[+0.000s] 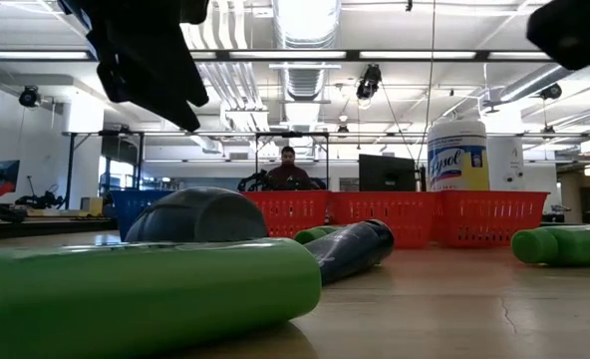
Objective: Pick & Place Travel size toiletries
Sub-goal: Put the gray deodorant into the blue bin
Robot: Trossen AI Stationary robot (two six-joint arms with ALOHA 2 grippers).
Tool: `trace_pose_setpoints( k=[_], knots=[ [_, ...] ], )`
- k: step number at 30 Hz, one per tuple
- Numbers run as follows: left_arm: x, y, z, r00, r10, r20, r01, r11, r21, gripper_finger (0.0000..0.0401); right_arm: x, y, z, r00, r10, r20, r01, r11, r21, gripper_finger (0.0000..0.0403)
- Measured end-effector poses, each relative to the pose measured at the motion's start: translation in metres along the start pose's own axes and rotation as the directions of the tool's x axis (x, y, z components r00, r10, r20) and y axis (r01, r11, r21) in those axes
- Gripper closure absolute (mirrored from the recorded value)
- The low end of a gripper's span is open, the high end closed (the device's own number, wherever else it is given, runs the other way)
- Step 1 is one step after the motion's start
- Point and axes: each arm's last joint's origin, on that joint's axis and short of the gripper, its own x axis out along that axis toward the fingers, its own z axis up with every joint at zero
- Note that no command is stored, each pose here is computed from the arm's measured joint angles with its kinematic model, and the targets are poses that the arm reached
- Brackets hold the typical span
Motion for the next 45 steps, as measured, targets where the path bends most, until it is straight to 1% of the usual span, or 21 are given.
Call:
trace_pose_setpoints(
  k=[3, 5, 8, 11, 17, 23, 28, 33, 35, 38, 40, 43, 45],
  knots=[
    [0.000, 0.000, -0.001, 1.000, -0.001, -0.001, 0.001, 1.000, 0.031, 0.0142, 0.019, 0.014, 0.003, 1.000, 0.001, 0.017, -0.001, 1.000, -0.019, 0.0086],
    [0.000, 0.000, -0.001, 1.000, -0.002, -0.001, 0.002, 0.999, 0.045, 0.0142, 0.032, 0.020, 0.006, 1.000, 0.009, 0.023, -0.009, 1.000, 0.013, 0.0083],
    [-0.001, -0.001, -0.002, 1.000, -0.017, -0.016, 0.018, 0.998, 0.053, 0.0142, 0.047, 0.023, 0.011, 1.000, -0.004, 0.012, 0.003, 0.999, 0.053, 0.0076],
    [-0.002, -0.004, -0.004, 0.999, -0.027, -0.021, 0.029, 0.997, 0.065, 0.0142, 0.057, 0.025, 0.017, 1.000, -0.030, 0.002, 0.030, 0.998, 0.052, 0.0069],
    [-0.003, -0.006, -0.007, 0.999, -0.032, -0.022, 0.034, 0.995, 0.098, 0.0142, 0.076, 0.030, 0.024, 0.999, -0.042, -0.025, 0.044, 0.997, 0.063, 0.0065],
    [-0.005, -0.008, -0.009, 0.999, -0.037, -0.023, 0.039, 0.993, 0.110, 0.0142, 0.091, 0.032, 0.029, 0.998, -0.052, -0.042, 0.055, 0.996, 0.076, 0.0087],
    [-0.006, -0.010, -0.015, 0.999, -0.043, -0.032, 0.047, 0.991, 0.126, 0.0142, 0.102, 0.028, 0.028, 0.995, -0.063, -0.076, 0.069, 0.994, 0.088, 0.0126],
    [-0.007, -0.013, -0.026, 0.995, -0.066, -0.070, 0.076, 0.986, 0.149, 0.0142, 0.103, 0.019, 0.031, 0.995, -0.062, -0.081, 0.072, 0.990, 0.124, 0.0192],
    [-0.007, -0.013, -0.032, 0.994, -0.066, -0.084, 0.078, 0.986, 0.148, 0.0142, 0.101, 0.015, 0.033, 0.995, -0.057, -0.080, 0.067, 0.988, 0.137, 0.0210],
    [-0.009, -0.016, -0.039, 0.992, -0.078, -0.095, 0.093, 0.983, 0.159, 0.0142, 0.090, 0.007, 0.035, 0.996, -0.048, -0.075, 0.059, 0.987, 0.152, 0.0210],
    [-0.011, -0.019, -0.042, 0.991, -0.093, -0.098, 0.110, 0.976, 0.186, 0.0142, 0.080, 0.001, 0.037, 0.996, -0.050, -0.067, 0.060, 0.986, 0.157, 0.0210],
    [-0.014, -0.024, -0.045, 0.988, -0.122, -0.089, 0.142, 0.952, 0.270, 0.0142, 0.062, -0.013, 0.040, 0.998, -0.032, -0.049, 0.041, 0.980, 0.193, 0.0210],
    [-0.017, -0.027, -0.047, 0.987, -0.140, -0.083, 0.161, 0.919, 0.361, 0.0142, 0.045, -0.027, 0.043, 1.000, -0.017, -0.007, 0.018, 0.973, 0.231, 0.0210]
  ],
)
